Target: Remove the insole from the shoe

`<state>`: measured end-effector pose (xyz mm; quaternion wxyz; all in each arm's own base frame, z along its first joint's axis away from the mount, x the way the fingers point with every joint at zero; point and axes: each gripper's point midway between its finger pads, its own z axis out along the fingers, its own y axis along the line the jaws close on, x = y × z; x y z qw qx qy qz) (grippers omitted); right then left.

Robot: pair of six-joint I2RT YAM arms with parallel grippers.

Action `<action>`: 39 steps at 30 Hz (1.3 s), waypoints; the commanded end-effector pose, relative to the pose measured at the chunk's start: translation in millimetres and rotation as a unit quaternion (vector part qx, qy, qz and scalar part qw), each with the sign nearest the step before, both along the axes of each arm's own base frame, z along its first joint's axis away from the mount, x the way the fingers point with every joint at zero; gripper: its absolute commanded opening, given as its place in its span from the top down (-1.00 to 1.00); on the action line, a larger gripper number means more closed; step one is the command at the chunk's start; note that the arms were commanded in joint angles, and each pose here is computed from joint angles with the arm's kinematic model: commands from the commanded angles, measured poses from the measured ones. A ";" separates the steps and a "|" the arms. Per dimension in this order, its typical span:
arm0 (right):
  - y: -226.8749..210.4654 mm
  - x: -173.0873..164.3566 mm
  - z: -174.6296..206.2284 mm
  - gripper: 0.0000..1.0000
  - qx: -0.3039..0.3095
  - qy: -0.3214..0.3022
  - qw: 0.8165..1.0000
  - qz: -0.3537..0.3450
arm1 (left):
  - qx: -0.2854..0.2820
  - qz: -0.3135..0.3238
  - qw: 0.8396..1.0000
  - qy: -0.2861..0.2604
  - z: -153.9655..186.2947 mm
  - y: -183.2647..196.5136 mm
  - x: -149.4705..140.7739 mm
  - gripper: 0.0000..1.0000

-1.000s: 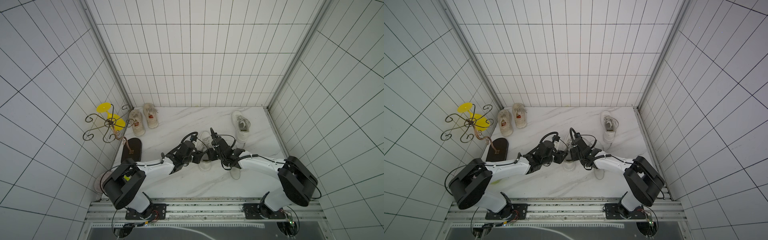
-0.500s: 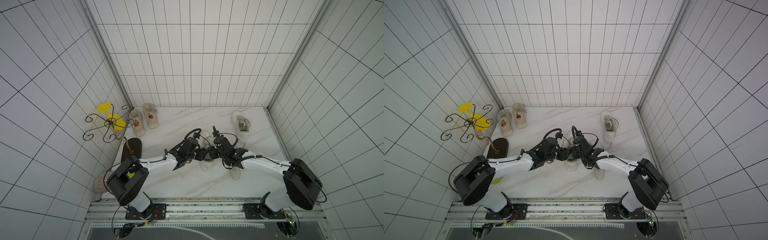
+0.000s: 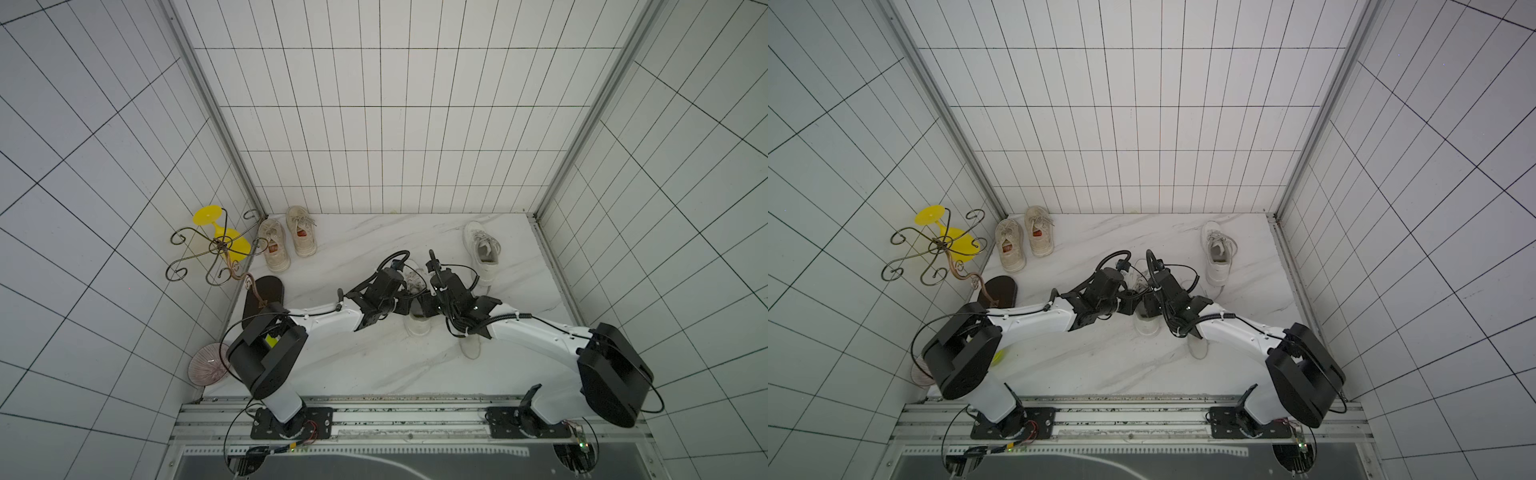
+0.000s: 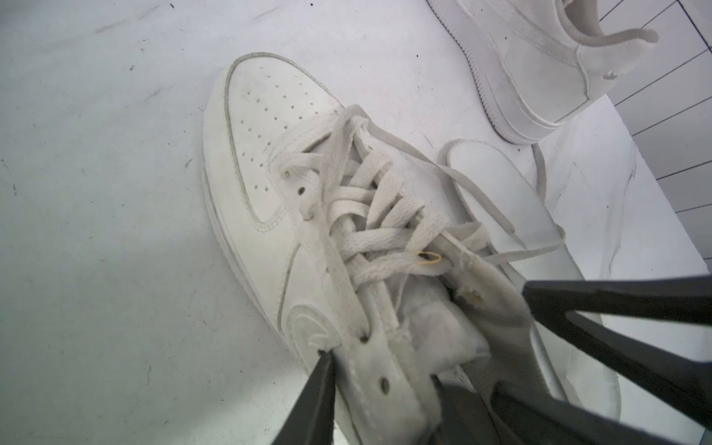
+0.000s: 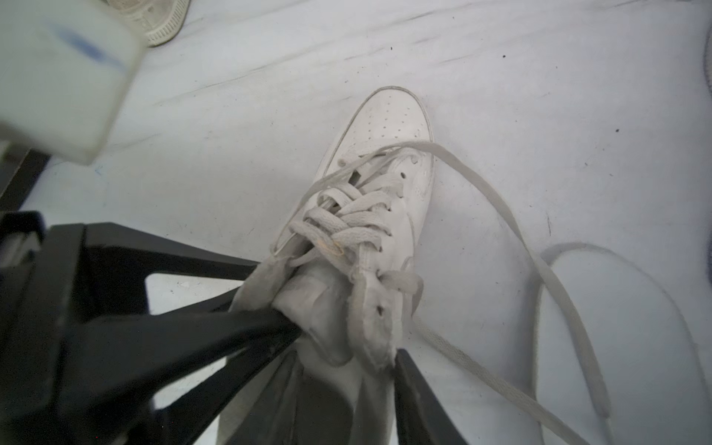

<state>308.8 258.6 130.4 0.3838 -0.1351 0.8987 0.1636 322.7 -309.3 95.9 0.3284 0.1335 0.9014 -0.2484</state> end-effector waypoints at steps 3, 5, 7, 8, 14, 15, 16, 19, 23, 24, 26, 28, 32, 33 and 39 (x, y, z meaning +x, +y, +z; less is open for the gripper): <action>20.8 -15.0 35.3 0.34 0.038 0.002 0.998 0.048 | -0.015 0.004 1.000 -0.006 9.1 -6.4 6.7 0.45; 22.1 -20.8 28.9 0.37 0.038 0.018 0.998 0.053 | -0.017 0.003 1.000 -0.007 9.6 -7.4 6.8 0.46; 20.8 -22.2 18.3 0.44 0.033 0.031 0.998 0.049 | -0.021 0.003 1.000 -0.007 11.0 -8.6 7.4 0.50; 21.1 -22.2 14.5 0.46 0.030 0.036 0.998 0.048 | -0.023 0.001 1.000 -0.007 11.4 -9.3 7.3 0.52; 21.1 -12.1 1.2 0.49 0.016 0.047 0.998 0.028 | -0.031 -0.004 1.000 -0.003 10.2 -12.2 5.3 0.76; 19.4 -8.6 -0.9 0.49 0.011 0.047 0.999 0.020 | -0.033 -0.005 0.999 -0.004 11.5 -12.1 5.0 0.80; 17.2 -4.3 -2.8 0.49 0.009 0.048 0.999 0.012 | -0.035 -0.005 0.999 -0.004 11.6 -12.1 4.3 0.82; 9.8 5.9 -12.3 0.49 -0.004 0.055 0.998 -0.009 | -0.044 -0.007 0.999 -0.005 14.4 -13.0 2.2 0.84; -8.9 16.5 -24.9 0.52 -0.054 0.061 0.995 -0.061 | -0.051 -0.005 0.999 -0.008 17.8 -11.9 0.7 0.87; -17.0 18.4 -28.3 0.52 -0.073 0.060 0.992 -0.078 | -0.051 -0.002 0.999 -0.010 18.2 -10.3 0.9 0.89; -33.2 20.5 -32.5 0.52 -0.104 0.054 0.987 -0.110 | -0.050 0.006 0.999 -0.013 19.4 -7.0 1.5 0.94; -50.2 19.5 -37.0 0.53 -0.132 0.053 0.980 -0.136 | -0.050 0.012 0.999 -0.017 20.9 -3.8 1.4 0.99; -70.7 19.9 -42.5 0.52 -0.165 0.050 0.971 -0.164 | -0.056 0.028 0.998 -0.026 25.8 2.9 1.5 1.00; -74.0 20.4 -44.9 0.51 -0.171 0.051 0.970 -0.168 | -0.059 0.029 0.997 -0.028 27.3 3.5 0.9 1.00; -85.5 23.5 -71.3 0.49 -0.206 0.078 0.959 -0.177 | -0.083 0.026 0.995 -0.039 36.5 4.6 -3.8 1.00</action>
